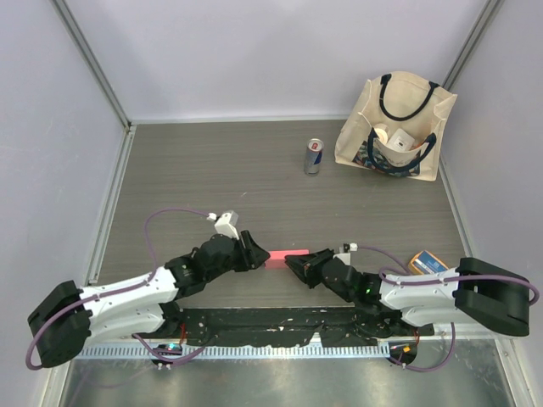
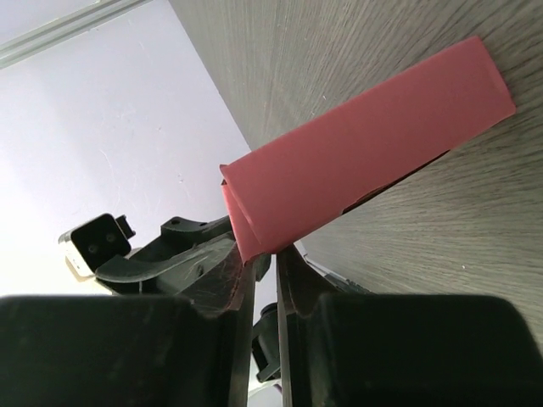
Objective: Fold the paper box
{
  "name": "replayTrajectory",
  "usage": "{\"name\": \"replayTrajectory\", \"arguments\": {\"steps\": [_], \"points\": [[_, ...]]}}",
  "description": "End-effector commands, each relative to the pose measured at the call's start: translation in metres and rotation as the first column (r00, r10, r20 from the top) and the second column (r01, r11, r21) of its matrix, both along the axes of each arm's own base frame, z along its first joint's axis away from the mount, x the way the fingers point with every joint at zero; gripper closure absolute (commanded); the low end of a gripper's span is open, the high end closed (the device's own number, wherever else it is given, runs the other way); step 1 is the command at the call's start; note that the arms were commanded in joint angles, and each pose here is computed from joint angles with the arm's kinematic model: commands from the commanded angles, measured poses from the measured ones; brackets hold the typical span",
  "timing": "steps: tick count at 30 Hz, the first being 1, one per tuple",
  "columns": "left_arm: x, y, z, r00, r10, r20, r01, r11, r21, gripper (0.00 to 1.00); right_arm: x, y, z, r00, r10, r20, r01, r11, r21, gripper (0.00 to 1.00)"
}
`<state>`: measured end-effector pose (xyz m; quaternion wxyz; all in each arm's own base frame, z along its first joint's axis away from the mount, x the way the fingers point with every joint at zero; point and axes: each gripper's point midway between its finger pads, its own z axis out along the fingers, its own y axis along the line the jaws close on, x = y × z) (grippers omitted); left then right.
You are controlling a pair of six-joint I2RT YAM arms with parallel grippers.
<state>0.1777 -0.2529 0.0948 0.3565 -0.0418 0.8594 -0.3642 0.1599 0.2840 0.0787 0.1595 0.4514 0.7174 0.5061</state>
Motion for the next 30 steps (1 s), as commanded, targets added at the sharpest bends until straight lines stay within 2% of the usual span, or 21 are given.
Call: {"name": "replayTrajectory", "arguments": {"steps": [1, 4, 6, 7, 9, 10, 11, 13, 14, 15, 16, 17, 20, 23, 24, 26, 30], "points": [[0.003, -0.019, 0.008, 0.999, -0.046, 0.009, 0.047, 0.996, -0.074, 0.56, -0.01, -0.047, -0.073, 0.966, -0.152, -0.209, 0.118, 0.979, -0.169, 0.97], [0.001, -0.014, -0.01, 0.999, -0.026, -0.035, 0.025, 0.999, -0.034, 0.71, -0.008, -0.048, -0.069, 0.981, -0.117, -0.158, 0.085, 0.978, -0.191, 0.95], [-0.001, -0.009, -0.025, 0.998, -0.016, -0.062, 0.016, 1.0, -0.004, 0.78, -0.008, -0.055, -0.072, 0.988, -0.094, -0.118, 0.063, 0.968, -0.242, 0.9], [-0.002, -0.008, -0.029, 0.998, -0.013, -0.069, 0.013, 1.0, 0.004, 0.8, -0.007, -0.057, -0.068, 0.997, -0.044, -0.058, 0.026, 0.96, -0.279, 0.78], [-0.003, -0.006, -0.037, 0.997, -0.01, -0.081, 0.012, 1.0, 0.016, 0.86, -0.001, -0.061, -0.06, 0.997, 0.042, 0.059, -0.021, 0.95, -0.31, 0.71], [-0.003, -0.006, -0.041, 0.996, -0.01, -0.089, 0.012, 1.0, 0.022, 0.88, 0.003, -0.057, -0.041, 0.988, 0.082, 0.134, -0.04, 0.955, -0.293, 0.65], [-0.004, -0.006, -0.042, 0.996, -0.011, -0.09, 0.014, 1.0, 0.022, 0.89, 0.001, -0.065, -0.048, 0.965, 0.196, 0.174, -0.102, 0.894, -0.437, 0.6], [-0.003, -0.007, -0.046, 0.995, -0.012, -0.099, 0.016, 0.999, 0.035, 0.91, 0.008, -0.062, -0.021, 0.926, 0.292, 0.238, -0.122, 0.83, -0.544, 0.47], [-0.003, -0.008, -0.047, 0.995, -0.014, -0.1, 0.018, 0.999, 0.038, 0.91, 0.003, -0.076, -0.022, 0.898, 0.378, 0.227, -0.148, 0.743, -0.652, 0.44], [-0.003, -0.009, -0.048, 0.995, -0.019, -0.102, 0.023, 0.999, 0.044, 0.91, 0.005, -0.076, -0.004, 0.882, 0.4, 0.248, -0.139, 0.724, -0.675, 0.38], [-0.002, -0.01, -0.049, 0.994, -0.023, -0.103, 0.028, 0.999, 0.047, 0.92, 0.0, -0.086, -0.007, 0.876, 0.431, 0.214, -0.159, 0.68, -0.715, 0.23], [-0.002, -0.011, -0.05, 0.994, -0.026, -0.105, 0.031, 0.998, 0.047, 0.92, -0.005, -0.088, -0.001, 0.841, 0.493, 0.223, -0.184, 0.649, -0.738, 0.21], [-0.001, -0.016, -0.05, 0.993, -0.039, -0.108, 0.045, 0.997, 0.054, 0.92, -0.008, -0.097, 0.017, 0.806, 0.55, 0.219, -0.214, 0.616, -0.758, 0.19], [-0.001, -0.017, -0.049, 0.993, -0.042, -0.107, 0.048, 0.998, 0.051, 0.93, -0.002, -0.107, 0.031, 0.798, 0.573, 0.187, -0.218, 0.564, -0.796, 0.19], [-0.002, -0.016, -0.05, 0.993, -0.041, -0.109, 0.047, 0.998, 0.051, 0.93, 0.001, -0.106, 0.036, 0.78, 0.598, 0.182, -0.225, 0.54, -0.811, 0.22], [-0.001, -0.014, -0.051, 0.994, -0.033, -0.108, 0.039, 0.998, 0.056, 0.93, 0.009, -0.104, 0.038, 0.778, 0.601, 0.182, -0.232, 0.544, -0.806, 0.26], [-0.002, -0.012, -0.051, 0.993, -0.031, -0.11, 0.038, 0.997, 0.064, 0.93, 0.013, -0.095, 0.031, 0.747, 0.641, 0.173, -0.313, 0.57, -0.76, 0.41]]}}
